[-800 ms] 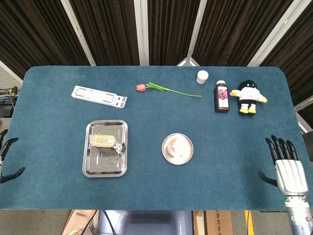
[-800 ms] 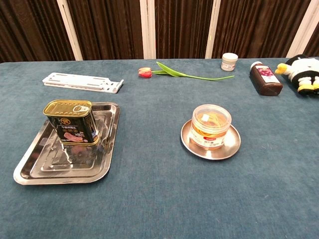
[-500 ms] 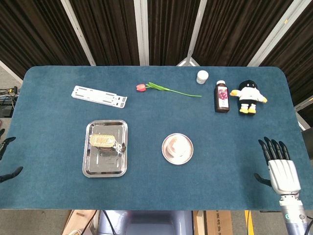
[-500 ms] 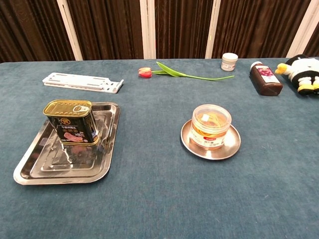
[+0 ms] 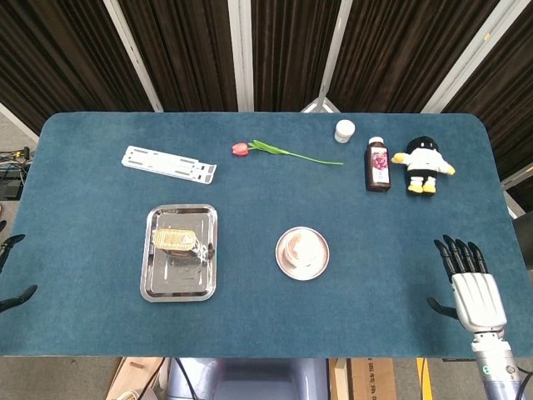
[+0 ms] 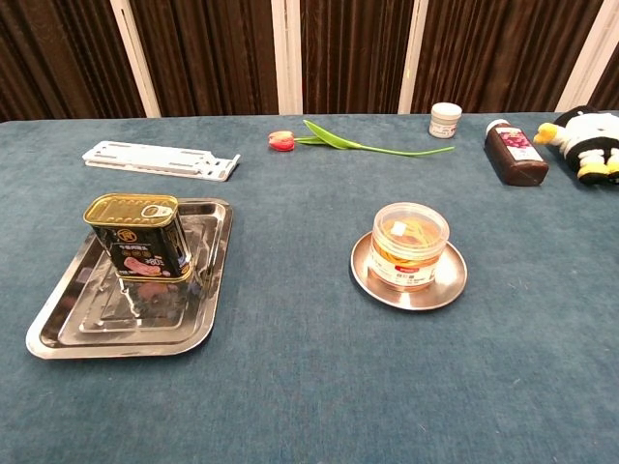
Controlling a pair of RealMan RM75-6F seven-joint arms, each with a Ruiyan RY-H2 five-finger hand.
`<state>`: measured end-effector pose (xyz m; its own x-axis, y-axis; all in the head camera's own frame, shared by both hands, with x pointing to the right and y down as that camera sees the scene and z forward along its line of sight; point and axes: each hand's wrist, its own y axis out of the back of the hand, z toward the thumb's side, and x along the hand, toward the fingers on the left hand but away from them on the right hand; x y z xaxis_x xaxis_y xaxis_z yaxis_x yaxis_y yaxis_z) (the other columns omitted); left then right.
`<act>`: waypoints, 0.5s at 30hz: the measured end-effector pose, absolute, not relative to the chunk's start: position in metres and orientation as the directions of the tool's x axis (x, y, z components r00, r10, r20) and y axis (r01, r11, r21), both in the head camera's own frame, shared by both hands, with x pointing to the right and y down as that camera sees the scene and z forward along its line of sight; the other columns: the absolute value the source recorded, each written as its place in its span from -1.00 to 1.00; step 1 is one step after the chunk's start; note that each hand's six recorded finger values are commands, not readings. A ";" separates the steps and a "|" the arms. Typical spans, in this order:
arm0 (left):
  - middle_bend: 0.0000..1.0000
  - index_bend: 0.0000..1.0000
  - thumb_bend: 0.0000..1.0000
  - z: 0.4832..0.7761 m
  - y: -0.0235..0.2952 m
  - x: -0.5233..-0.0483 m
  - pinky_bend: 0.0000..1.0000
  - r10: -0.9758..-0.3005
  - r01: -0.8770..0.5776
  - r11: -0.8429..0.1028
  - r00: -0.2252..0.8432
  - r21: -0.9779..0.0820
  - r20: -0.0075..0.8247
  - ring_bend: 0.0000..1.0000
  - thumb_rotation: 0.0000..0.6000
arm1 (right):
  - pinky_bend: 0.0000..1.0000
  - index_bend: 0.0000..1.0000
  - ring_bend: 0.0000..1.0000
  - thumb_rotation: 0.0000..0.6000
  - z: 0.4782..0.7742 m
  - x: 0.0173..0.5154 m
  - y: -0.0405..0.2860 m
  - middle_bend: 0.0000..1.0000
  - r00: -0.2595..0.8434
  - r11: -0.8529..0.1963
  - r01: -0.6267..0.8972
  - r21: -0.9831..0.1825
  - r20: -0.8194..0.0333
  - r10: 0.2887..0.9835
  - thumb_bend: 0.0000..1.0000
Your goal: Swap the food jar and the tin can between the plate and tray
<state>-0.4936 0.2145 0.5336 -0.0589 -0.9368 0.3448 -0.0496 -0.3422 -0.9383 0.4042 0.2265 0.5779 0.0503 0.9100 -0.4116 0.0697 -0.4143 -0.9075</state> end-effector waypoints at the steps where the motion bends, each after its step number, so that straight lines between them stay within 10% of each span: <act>1: -1.00 -0.62 -0.50 0.533 0.215 -0.493 -0.90 -0.937 -0.057 -0.342 -0.059 -0.938 0.345 -1.00 1.00 | -1.00 -1.00 -1.00 1.00 0.578 0.401 0.225 -0.90 0.059 -0.412 0.070 -0.908 -0.409 0.911 -0.76; 15: -1.00 -0.62 -0.50 0.537 0.214 -0.496 -0.90 -0.934 -0.029 -0.343 -0.096 -0.939 0.344 -1.00 1.00 | -1.00 -1.00 -1.00 1.00 0.624 0.303 0.180 -0.90 0.226 -0.620 0.028 -0.784 -0.599 0.768 -0.79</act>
